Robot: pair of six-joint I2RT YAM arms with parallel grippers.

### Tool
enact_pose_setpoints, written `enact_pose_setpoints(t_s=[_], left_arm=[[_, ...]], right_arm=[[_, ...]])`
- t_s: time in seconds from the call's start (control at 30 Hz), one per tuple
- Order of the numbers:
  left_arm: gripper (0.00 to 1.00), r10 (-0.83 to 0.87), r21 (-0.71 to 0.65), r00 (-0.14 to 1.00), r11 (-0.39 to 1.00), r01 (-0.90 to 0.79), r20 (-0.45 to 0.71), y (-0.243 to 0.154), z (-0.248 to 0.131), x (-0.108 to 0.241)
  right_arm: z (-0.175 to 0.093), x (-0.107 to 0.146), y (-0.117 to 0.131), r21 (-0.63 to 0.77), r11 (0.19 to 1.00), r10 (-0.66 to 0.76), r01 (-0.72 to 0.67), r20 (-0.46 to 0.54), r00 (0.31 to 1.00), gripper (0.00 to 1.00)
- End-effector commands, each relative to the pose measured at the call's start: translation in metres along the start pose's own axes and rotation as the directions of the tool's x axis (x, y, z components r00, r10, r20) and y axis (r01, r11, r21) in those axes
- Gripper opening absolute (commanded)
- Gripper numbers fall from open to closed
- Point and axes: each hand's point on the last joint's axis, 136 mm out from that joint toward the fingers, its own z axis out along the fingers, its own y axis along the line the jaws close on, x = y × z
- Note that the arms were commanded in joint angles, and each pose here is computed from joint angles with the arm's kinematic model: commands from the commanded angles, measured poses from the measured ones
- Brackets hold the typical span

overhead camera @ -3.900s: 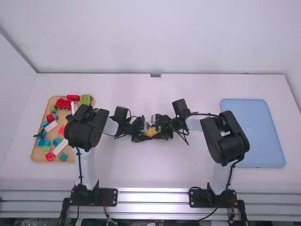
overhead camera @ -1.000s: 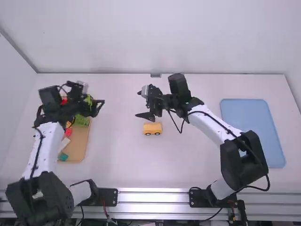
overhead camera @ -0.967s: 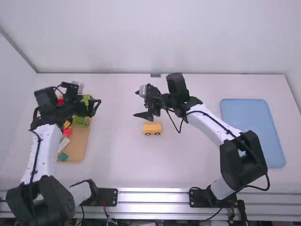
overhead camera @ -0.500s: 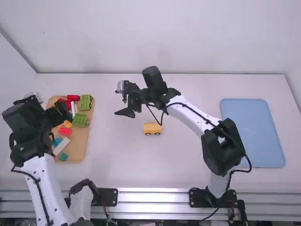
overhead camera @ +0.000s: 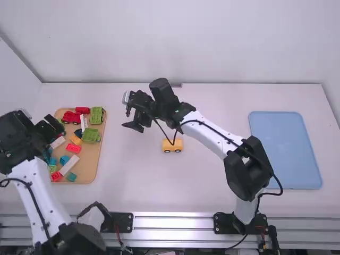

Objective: Assemble lego blocks to make yellow taxi

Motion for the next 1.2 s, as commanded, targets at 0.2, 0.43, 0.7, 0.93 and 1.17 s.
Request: enact_pose_setpoints(t_s=[0.2, 0.43, 0.7, 0.93, 1.17], left_arm=[[0.99, 0.001, 0.001, 0.996, 1.0, -0.001, -0.084, -0.002, 0.019, -0.013], [0.99, -0.037, 0.037, 0.996, 0.999, 0.041, -0.08, -0.008, 0.031, -0.018], [0.99, 0.064, 0.02, 0.985, 0.998, -0.062, -0.159, -0.039, 0.059, 0.003], [0.99, 0.028, -0.06, 0.949, 0.997, -0.049, -0.313, -0.022, 0.101, 0.01], [0.99, -0.028, -0.129, 0.888, 0.991, -0.036, -0.458, -0.002, 0.139, 0.02]], right_arm=[[-0.009, -0.025, -0.016, -0.003, 0.999, 0.033, -0.033, 0.105, 0.994, 0.99], [-0.008, -0.023, -0.016, 0.005, 1.0, 0.025, -0.026, 0.097, 0.995, 0.99], [-0.008, -0.022, -0.016, 0.003, 1.0, 0.029, -0.03, 0.092, 0.995, 0.99], [-0.01, -0.017, -0.019, 0.006, 0.999, 0.043, -0.044, 0.078, 0.996, 0.99], [-0.014, -0.013, -0.025, 0.019, 0.998, 0.054, -0.055, 0.073, 0.996, 0.99]])
